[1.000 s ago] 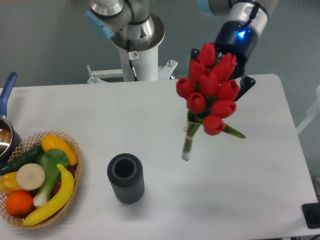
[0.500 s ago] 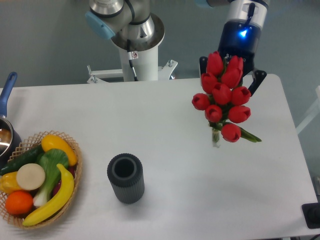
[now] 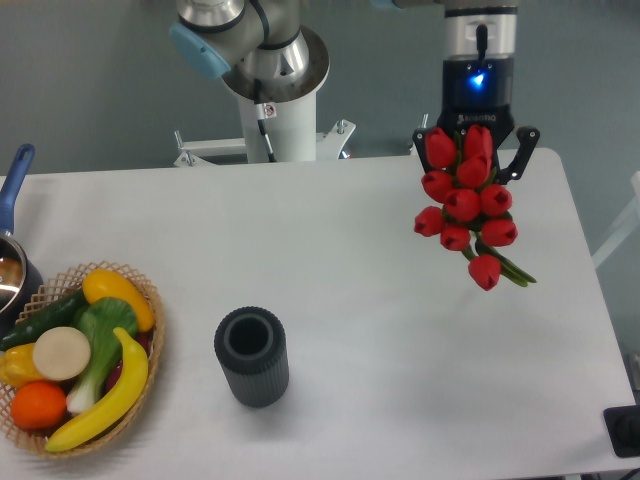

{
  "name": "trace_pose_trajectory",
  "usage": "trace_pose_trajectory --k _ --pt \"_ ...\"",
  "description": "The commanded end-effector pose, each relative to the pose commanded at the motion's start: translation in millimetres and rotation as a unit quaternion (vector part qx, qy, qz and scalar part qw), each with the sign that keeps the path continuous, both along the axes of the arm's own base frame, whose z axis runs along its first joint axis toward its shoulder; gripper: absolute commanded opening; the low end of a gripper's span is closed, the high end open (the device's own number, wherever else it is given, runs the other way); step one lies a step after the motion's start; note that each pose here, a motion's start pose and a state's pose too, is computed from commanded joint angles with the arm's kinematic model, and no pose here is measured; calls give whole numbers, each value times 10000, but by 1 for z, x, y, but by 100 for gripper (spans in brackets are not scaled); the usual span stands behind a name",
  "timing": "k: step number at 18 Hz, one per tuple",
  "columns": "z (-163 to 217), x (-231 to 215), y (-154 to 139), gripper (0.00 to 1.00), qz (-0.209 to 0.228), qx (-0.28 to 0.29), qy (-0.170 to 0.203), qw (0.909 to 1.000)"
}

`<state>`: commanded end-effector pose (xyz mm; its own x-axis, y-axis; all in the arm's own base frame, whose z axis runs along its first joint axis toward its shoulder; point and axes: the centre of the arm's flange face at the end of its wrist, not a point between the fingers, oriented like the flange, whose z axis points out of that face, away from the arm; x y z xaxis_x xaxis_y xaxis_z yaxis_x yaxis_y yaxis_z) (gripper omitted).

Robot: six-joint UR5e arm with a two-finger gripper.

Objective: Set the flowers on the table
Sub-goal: 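Lower the held tulips stems-down toward the table surface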

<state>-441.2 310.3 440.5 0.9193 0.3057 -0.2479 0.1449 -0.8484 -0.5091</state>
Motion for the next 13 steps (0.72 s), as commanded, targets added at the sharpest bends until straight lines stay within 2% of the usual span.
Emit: trace_pose_trajectory --k 3,8,13 --pt "-32 -5 -1 49 14 -242 -227 9994" --pt "-78 -14 6 49 -68 -1050 -343 9939" --pt "-111 -19 20 49 -136 -1210 -611 9907"
